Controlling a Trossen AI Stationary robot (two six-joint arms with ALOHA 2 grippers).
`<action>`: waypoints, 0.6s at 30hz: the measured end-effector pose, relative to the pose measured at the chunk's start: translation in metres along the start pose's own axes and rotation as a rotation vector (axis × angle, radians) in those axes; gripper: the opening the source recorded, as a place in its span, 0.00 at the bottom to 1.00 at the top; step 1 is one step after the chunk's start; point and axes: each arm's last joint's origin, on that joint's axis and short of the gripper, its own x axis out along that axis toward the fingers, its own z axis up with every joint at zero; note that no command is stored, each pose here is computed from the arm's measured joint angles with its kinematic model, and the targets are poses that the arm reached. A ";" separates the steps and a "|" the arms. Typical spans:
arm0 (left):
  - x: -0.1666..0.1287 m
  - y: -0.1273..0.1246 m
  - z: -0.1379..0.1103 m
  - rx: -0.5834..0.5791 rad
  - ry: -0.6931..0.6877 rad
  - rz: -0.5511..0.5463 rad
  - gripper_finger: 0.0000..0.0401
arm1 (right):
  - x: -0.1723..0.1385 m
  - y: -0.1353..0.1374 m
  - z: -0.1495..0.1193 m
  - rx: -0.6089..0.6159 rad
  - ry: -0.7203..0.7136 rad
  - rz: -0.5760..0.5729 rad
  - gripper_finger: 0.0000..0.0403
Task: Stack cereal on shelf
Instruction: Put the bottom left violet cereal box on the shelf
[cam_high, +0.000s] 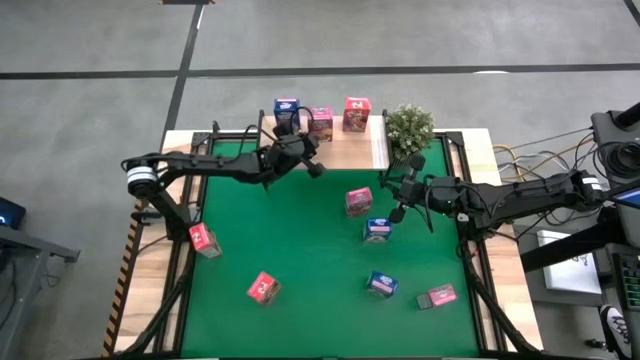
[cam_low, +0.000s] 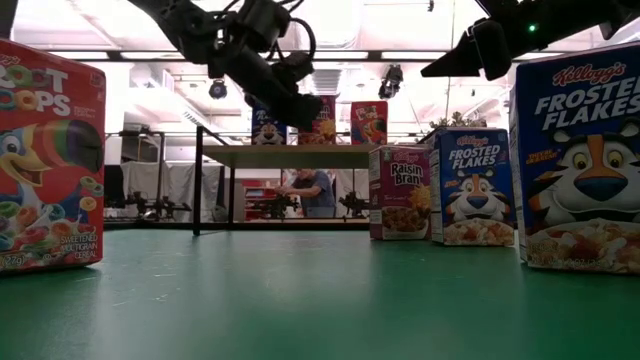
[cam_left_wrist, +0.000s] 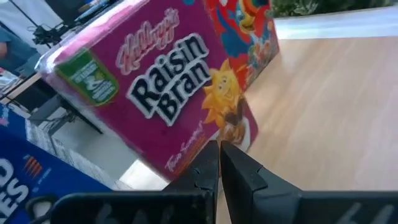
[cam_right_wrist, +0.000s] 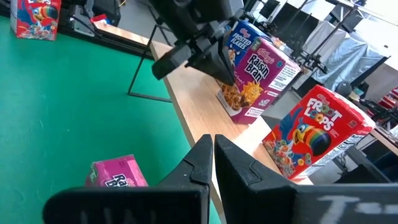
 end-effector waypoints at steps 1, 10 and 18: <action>0.001 0.001 0.000 -0.001 0.002 0.003 0.00 | 0.000 0.000 0.000 0.001 -0.001 0.000 0.02; 0.012 0.002 -0.007 -0.012 0.032 0.016 0.00 | 0.000 0.000 0.000 0.004 0.000 0.000 0.02; 0.015 0.005 -0.007 -0.026 0.022 0.029 0.00 | 0.000 0.000 0.000 0.001 0.000 0.000 0.02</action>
